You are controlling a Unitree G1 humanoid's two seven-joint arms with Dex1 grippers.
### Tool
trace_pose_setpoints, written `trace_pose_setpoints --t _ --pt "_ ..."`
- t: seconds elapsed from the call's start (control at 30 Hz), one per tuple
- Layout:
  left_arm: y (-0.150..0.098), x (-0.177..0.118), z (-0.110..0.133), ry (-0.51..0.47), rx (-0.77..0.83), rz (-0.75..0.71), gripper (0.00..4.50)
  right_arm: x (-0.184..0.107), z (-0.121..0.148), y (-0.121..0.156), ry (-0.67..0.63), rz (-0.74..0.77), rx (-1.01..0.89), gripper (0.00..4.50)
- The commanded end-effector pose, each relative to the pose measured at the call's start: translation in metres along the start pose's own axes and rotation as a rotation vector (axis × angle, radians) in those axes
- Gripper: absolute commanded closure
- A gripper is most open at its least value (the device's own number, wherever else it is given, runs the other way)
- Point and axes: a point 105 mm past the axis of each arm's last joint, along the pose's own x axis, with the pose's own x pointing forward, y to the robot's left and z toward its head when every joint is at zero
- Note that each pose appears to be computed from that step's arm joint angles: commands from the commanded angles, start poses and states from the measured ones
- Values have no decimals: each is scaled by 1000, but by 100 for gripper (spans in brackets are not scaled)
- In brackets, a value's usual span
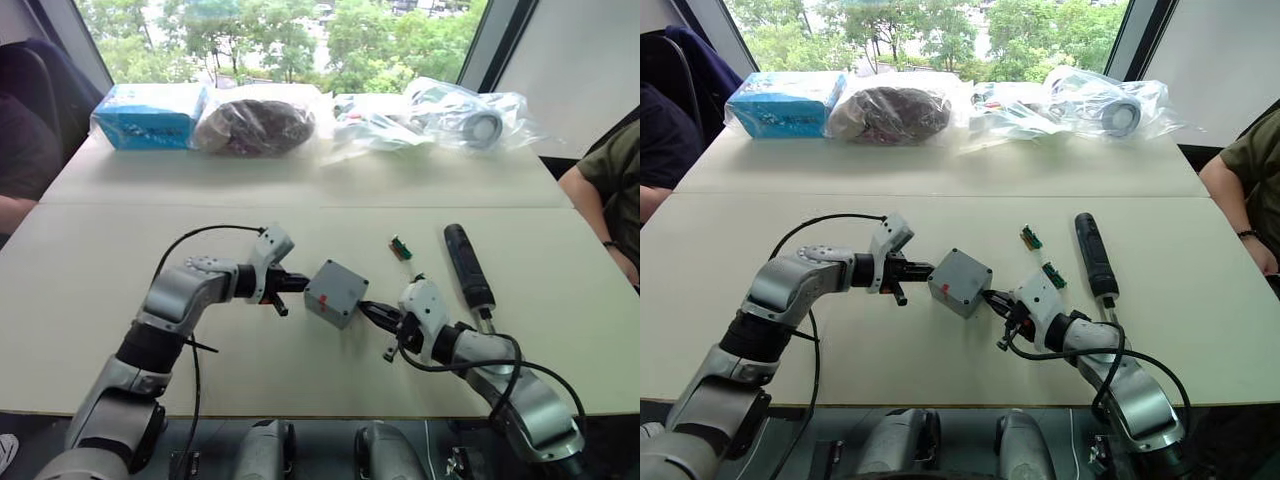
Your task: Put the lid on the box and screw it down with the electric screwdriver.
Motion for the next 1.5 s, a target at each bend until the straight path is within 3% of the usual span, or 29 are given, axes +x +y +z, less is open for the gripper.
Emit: trace_pose_setpoints --t 0.03,0.7,1.0,1.17,1.27,1.3,1.33,1.4,1.5 --pt "-24 5 5 -14 54 -77 450 4 11 -2 -33 29 -61 448" --pt "-38 1 -6 23 19 -113 450 6 12 -14 -32 -2 -95 448" --pt "-31 -2 -5 26 25 -87 450 6 13 -15 -33 -16 -88 448" --pt "17 -47 23 -103 34 151 450 -19 21 -31 5 -162 -47 448" --pt "33 -61 59 -285 163 292 450 -36 34 -36 -39 -214 -38 448" --pt "34 -62 65 -295 199 300 450 -41 39 -38 -69 -233 -12 448" --pt "33 -60 70 -289 220 289 450 -47 44 -42 -100 -263 21 448" --pt "16 -52 88 -308 228 127 450 -64 51 -57 -164 -371 86 448" --pt "1 -46 109 -361 208 15 450 -79 49 -69 -173 -453 133 448"
